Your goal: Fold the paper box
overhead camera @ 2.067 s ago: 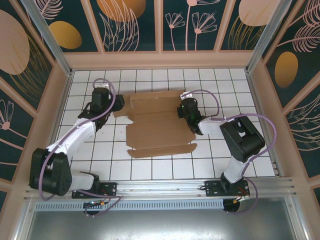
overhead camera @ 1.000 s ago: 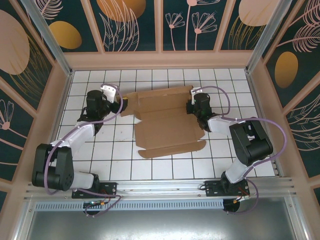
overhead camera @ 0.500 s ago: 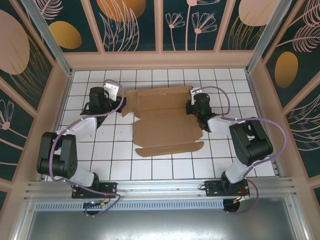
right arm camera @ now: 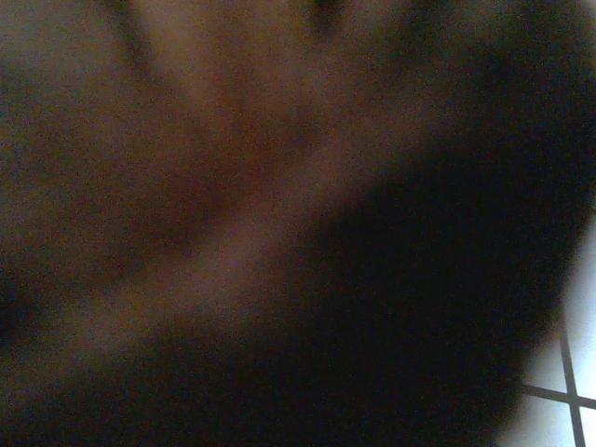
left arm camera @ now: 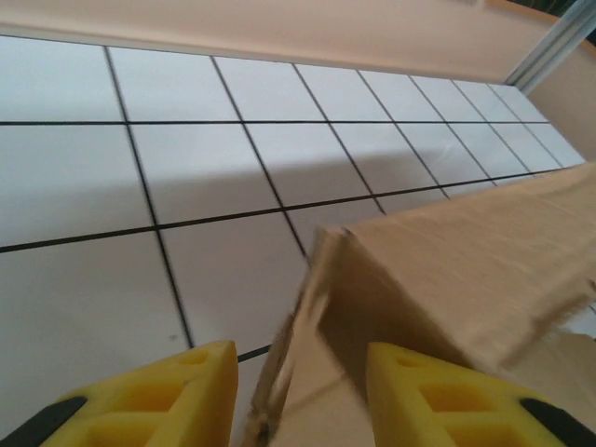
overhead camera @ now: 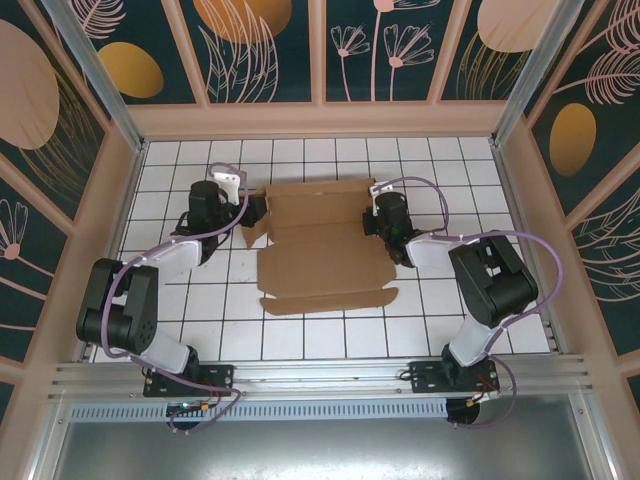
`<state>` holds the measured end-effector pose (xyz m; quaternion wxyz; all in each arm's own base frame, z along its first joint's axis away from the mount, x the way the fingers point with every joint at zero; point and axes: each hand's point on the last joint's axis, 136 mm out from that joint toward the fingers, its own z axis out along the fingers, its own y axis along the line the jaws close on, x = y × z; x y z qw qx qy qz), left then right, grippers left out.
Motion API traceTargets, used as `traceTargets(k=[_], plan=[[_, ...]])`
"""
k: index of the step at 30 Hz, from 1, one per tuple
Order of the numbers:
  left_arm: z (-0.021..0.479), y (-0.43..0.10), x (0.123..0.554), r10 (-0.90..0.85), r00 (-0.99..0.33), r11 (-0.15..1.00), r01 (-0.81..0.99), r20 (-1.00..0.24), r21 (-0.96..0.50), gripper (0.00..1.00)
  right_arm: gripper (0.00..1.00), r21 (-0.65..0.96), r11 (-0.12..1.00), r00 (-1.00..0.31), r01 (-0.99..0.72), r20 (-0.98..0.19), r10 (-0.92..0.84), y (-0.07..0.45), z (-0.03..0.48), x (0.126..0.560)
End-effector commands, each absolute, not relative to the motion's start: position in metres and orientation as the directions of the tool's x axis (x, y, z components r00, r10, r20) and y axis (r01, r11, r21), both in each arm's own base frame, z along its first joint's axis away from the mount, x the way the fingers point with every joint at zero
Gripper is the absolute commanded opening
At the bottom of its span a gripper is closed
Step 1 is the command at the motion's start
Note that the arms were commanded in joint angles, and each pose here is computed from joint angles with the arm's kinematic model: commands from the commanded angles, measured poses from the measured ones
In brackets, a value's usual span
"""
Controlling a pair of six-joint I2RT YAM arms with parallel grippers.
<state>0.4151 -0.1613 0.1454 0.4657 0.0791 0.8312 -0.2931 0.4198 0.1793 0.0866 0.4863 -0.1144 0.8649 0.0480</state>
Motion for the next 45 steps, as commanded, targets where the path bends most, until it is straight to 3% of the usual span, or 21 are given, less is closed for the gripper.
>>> traceTargets(k=[1,7,15,23,28,33,36,40,45], plan=[[0.152,-0.183,0.416,-0.204,-0.562,0.755,0.432,-0.802,-0.494,0.42,0.00,-0.022,0.969,-0.492,-0.245,-0.859,-0.144,0.187,0.091,0.423],[0.155,-0.183,0.416,-0.229,-0.553,0.763,0.410,-0.801,-0.500,0.42,0.00,-0.023,0.971,-0.494,-0.238,-0.858,-0.141,0.186,0.091,0.423],[0.193,-0.149,0.411,-0.204,-0.426,0.869,0.335,-0.881,-0.363,0.48,0.00,-0.039,0.971,-0.485,-0.234,-0.861,-0.152,0.183,0.094,0.423],[0.225,-0.123,0.402,-0.203,-0.332,0.913,0.277,-0.921,-0.301,0.45,0.00,-0.040,0.970,-0.485,-0.238,-0.861,-0.154,0.183,0.093,0.422],[0.233,-0.065,0.405,-0.279,-0.268,0.949,0.071,-0.922,-0.307,0.38,0.00,-0.036,0.968,-0.487,-0.249,-0.859,-0.157,0.185,0.093,0.422],[0.201,-0.014,0.427,-0.302,-0.360,0.952,-0.161,-0.883,-0.260,0.38,0.00,-0.031,0.965,-0.493,-0.261,-0.855,-0.161,0.187,0.092,0.422],[0.174,-0.004,0.444,-0.324,-0.452,0.945,-0.199,-0.831,-0.260,0.38,0.00,-0.028,0.963,-0.492,-0.267,-0.856,-0.161,0.188,0.093,0.422],[0.140,-0.025,0.456,-0.316,-0.571,0.945,-0.118,-0.758,-0.306,0.36,0.00,-0.028,0.963,-0.493,-0.269,-0.855,-0.162,0.189,0.093,0.421],[0.131,-0.076,0.442,-0.322,-0.629,0.865,0.107,-0.707,-0.489,0.36,0.00,-0.025,0.961,-0.491,-0.274,-0.856,-0.163,0.190,0.094,0.422]])
